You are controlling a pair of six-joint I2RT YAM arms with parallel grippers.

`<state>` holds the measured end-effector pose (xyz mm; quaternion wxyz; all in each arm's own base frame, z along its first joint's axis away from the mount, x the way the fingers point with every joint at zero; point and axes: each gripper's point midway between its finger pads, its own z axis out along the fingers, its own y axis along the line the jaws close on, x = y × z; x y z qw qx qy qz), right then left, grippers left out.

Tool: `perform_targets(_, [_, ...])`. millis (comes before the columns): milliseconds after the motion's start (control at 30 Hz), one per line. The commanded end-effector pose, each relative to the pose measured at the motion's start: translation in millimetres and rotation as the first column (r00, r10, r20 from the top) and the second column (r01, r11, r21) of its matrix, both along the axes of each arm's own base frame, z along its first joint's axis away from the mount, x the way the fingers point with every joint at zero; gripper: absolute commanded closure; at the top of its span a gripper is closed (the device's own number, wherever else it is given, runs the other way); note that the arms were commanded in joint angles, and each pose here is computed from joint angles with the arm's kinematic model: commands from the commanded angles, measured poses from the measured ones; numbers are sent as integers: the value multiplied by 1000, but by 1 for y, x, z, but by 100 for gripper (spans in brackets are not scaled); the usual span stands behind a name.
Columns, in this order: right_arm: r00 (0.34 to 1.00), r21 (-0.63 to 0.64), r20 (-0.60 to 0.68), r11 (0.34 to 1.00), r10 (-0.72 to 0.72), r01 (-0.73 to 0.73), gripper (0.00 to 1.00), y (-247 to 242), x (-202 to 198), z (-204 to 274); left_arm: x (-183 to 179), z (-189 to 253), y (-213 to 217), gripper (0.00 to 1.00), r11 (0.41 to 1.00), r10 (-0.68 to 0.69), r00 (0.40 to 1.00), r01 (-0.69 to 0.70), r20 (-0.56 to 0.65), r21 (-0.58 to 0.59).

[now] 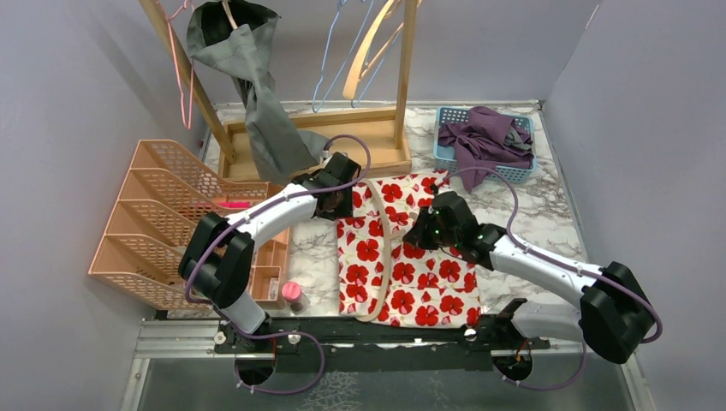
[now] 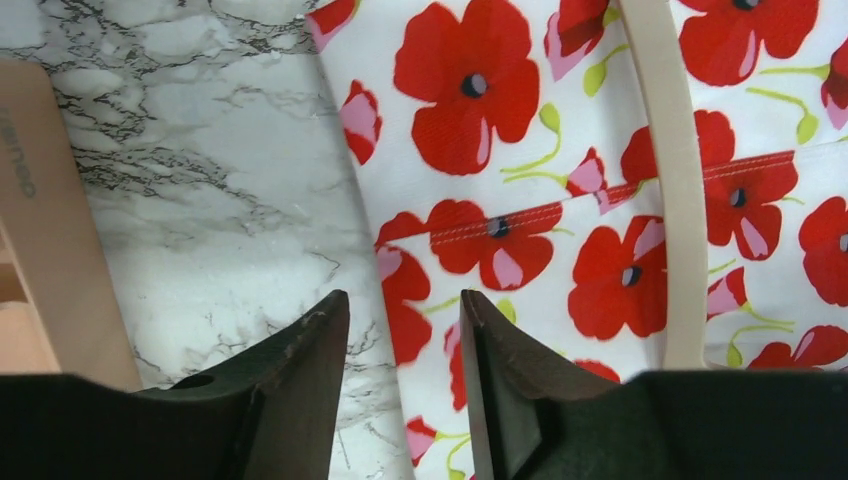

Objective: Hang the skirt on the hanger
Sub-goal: Hang the skirt on the hanger.

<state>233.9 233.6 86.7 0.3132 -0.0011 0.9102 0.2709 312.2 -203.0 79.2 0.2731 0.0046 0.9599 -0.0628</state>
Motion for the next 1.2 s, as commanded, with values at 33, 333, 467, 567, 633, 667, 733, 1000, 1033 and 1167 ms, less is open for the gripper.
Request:
perform_targets(33, [999,-124,29,992,17,-14,99,-19,3,7,-7,19,2,50,999,-32,999,33,20,-31])
perform_targets(333, [997,-169,9,983,72,-70,99,-19,0,9,-60,-8,-24,48,954,-133,987,104,-88,-280])
perform_targets(467, [996,-178,-6,980,84,-84,99,-17,0,5,-75,-26,-19,52,954,-115,983,69,-142,-290])
perform_targets(567, [997,-179,-6,980,83,-83,99,-17,0,3,-84,-42,-12,57,962,-96,979,45,-182,-269])
perform_targets(633, [997,-180,-7,980,80,-80,99,-18,0,1,-89,-47,-13,59,958,-105,976,47,-192,-283])
perform_targets(667, [997,-180,-7,981,78,-78,99,-18,0,1,-90,-47,-15,60,953,-110,976,49,-190,-299])
perform_targets(733, [997,-179,-7,981,73,-73,99,-18,0,-1,-90,-45,-19,60,944,-110,978,47,-178,-327])
perform_targets(1000, [998,-174,4,983,58,-57,99,-19,1,-1,-95,-51,-23,63,903,-22,983,-59,-184,-426])
perform_targets(1033, [998,-174,3,983,56,-55,99,-20,1,-1,-96,-53,-23,64,899,-12,982,-71,-186,-432])
perform_targets(1167, [999,-173,7,984,46,-44,99,-21,2,0,-98,-59,-21,74,890,18,981,-103,-193,-445])
